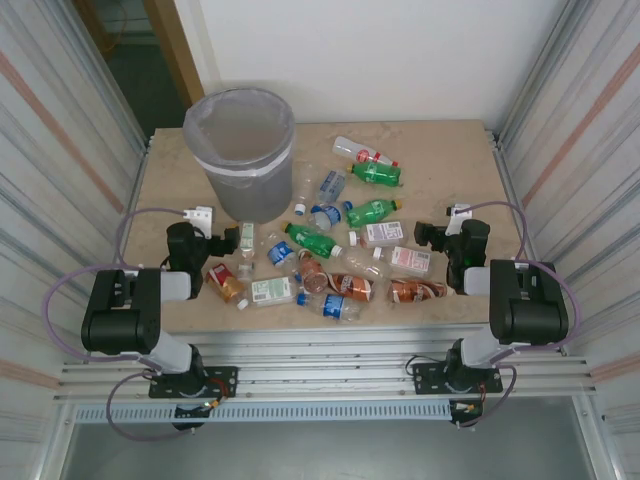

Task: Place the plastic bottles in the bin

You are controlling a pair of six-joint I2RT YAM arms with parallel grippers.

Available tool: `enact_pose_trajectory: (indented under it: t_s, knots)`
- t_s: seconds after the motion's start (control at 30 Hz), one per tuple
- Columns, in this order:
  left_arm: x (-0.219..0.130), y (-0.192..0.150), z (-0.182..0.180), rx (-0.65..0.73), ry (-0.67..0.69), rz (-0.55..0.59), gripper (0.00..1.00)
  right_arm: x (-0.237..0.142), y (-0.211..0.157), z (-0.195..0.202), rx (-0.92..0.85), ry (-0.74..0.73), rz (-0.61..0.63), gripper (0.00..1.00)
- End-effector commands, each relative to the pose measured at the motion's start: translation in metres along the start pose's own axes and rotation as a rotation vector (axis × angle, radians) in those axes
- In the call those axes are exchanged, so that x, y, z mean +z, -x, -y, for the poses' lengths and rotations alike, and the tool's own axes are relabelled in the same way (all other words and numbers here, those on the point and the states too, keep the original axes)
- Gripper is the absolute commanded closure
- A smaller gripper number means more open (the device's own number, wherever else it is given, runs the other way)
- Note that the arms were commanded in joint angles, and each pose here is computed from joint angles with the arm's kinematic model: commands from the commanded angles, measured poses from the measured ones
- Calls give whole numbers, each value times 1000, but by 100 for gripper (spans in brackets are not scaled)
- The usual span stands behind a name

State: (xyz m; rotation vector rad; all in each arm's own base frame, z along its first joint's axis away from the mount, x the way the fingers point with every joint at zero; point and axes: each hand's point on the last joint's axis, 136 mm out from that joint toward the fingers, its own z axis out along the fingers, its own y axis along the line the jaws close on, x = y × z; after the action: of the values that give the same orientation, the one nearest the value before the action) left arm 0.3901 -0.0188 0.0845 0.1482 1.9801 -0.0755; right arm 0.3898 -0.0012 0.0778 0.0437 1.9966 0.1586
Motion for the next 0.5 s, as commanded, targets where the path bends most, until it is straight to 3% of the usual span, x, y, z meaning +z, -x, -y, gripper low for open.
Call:
enact_pose_trajectory:
  t_s: [0.0, 0.47]
  knots:
    - [2, 8, -2, 0, 8, 18, 1, 0, 6, -1, -16, 13, 21, 2]
    - [2, 8, -1, 1, 6, 18, 1, 0, 6, -1, -17, 12, 22, 2]
